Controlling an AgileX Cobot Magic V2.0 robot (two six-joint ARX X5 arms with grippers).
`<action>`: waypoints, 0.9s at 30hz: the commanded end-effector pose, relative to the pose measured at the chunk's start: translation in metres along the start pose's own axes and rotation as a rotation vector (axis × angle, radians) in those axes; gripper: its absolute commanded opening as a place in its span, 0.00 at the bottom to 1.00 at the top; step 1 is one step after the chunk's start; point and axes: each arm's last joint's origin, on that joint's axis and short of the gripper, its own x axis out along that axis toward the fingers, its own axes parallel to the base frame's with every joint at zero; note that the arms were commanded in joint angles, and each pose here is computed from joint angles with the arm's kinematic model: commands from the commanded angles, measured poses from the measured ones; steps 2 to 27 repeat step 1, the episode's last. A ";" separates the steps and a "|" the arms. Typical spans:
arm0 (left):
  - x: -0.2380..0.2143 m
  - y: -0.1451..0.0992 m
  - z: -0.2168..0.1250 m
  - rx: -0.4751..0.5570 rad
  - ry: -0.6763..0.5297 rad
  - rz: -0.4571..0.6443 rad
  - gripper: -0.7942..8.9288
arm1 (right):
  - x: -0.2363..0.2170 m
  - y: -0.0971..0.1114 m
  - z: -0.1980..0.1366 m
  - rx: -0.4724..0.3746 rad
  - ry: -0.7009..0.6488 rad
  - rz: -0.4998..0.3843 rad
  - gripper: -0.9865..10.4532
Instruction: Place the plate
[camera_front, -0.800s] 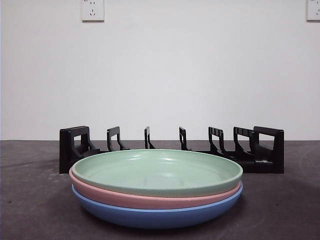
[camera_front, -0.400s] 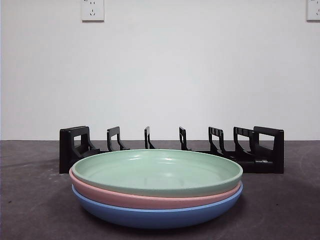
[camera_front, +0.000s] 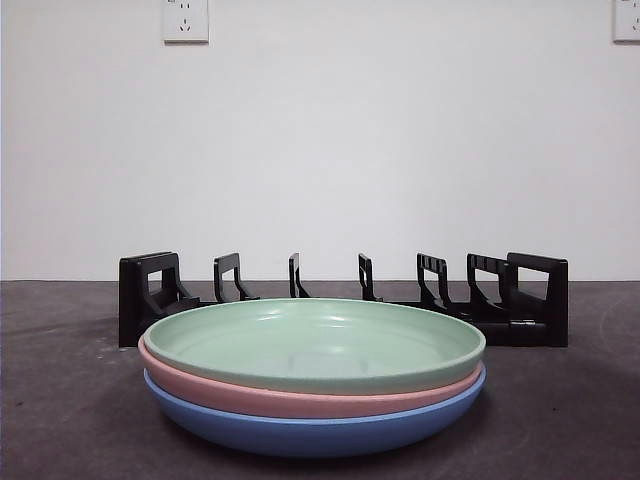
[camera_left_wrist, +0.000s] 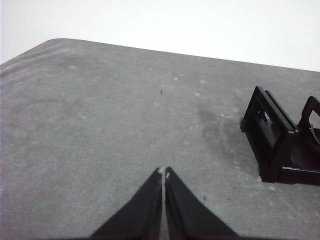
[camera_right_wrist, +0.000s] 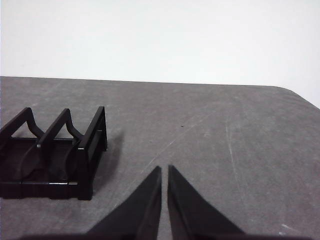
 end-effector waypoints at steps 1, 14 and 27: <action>0.002 0.001 -0.007 0.001 0.024 0.006 0.09 | 0.000 0.000 0.000 0.015 -0.006 0.001 0.10; 0.002 0.001 -0.007 0.001 0.024 0.006 0.09 | 0.000 0.000 0.000 0.015 -0.006 0.001 0.10; 0.002 0.001 -0.007 0.001 0.024 0.006 0.09 | 0.000 0.000 0.000 0.015 -0.006 0.001 0.10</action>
